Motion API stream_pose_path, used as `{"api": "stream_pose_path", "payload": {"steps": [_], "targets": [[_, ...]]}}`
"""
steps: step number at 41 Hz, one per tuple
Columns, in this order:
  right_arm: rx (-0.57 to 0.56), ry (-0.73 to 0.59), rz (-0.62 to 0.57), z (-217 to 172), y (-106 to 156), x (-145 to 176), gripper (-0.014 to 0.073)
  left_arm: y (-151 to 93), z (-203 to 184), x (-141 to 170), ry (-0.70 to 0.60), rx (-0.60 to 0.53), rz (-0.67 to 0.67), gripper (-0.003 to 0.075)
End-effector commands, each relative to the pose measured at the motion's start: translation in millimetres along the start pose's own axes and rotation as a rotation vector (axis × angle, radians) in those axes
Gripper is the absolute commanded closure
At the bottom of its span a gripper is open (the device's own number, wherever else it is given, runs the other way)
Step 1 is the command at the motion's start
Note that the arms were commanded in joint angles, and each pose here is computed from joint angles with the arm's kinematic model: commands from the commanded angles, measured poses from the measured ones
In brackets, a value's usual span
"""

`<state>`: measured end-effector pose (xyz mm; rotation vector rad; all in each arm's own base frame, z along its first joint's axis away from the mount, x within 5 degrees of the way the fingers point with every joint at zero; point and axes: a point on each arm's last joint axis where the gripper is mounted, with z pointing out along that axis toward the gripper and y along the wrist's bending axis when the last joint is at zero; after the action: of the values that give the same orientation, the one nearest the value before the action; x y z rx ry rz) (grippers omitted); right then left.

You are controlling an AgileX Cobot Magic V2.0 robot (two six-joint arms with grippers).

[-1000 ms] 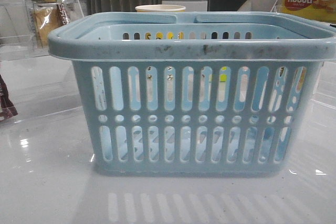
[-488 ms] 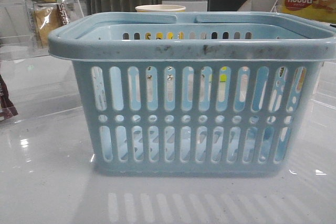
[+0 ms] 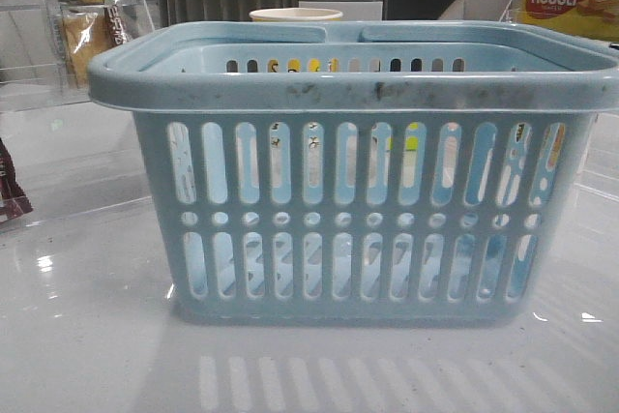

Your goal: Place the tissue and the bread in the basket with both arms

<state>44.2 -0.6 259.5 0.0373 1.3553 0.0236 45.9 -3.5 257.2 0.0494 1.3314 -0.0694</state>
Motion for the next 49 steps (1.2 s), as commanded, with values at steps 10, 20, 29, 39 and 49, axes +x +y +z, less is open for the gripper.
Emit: {"api": "stream_pose_path", "payload": {"steps": [10, 20, 29, 39, 49], "targets": [[0.000, -0.105, -0.002, 17.7, 3.8, -95.3, 0.0557, -0.7, 17.6, -109.0, -0.166, 0.008, -0.013, 0.0627], [0.009, 0.032, -0.002, 53.0, 4.9, -132.7, 0.0557, -2.6, 57.8, -141.1, 0.094, 0.023, -0.011, 0.0627], [0.024, 0.285, -0.002, 84.3, 3.5, -110.9, 0.0557, -3.5, 86.4, -129.2, 0.311, 0.030, -0.010, 0.0627], [0.040, 0.581, -0.002, 109.6, 1.6, -73.5, 0.0557, -4.1, 106.1, -100.4, 0.523, 0.035, -0.011, 0.0627], [0.049, 0.768, -0.003, 127.8, 0.2, -45.7, 0.0557, -4.8, 119.3, -84.4, 0.629, 0.038, -0.020, 0.0627]]}}
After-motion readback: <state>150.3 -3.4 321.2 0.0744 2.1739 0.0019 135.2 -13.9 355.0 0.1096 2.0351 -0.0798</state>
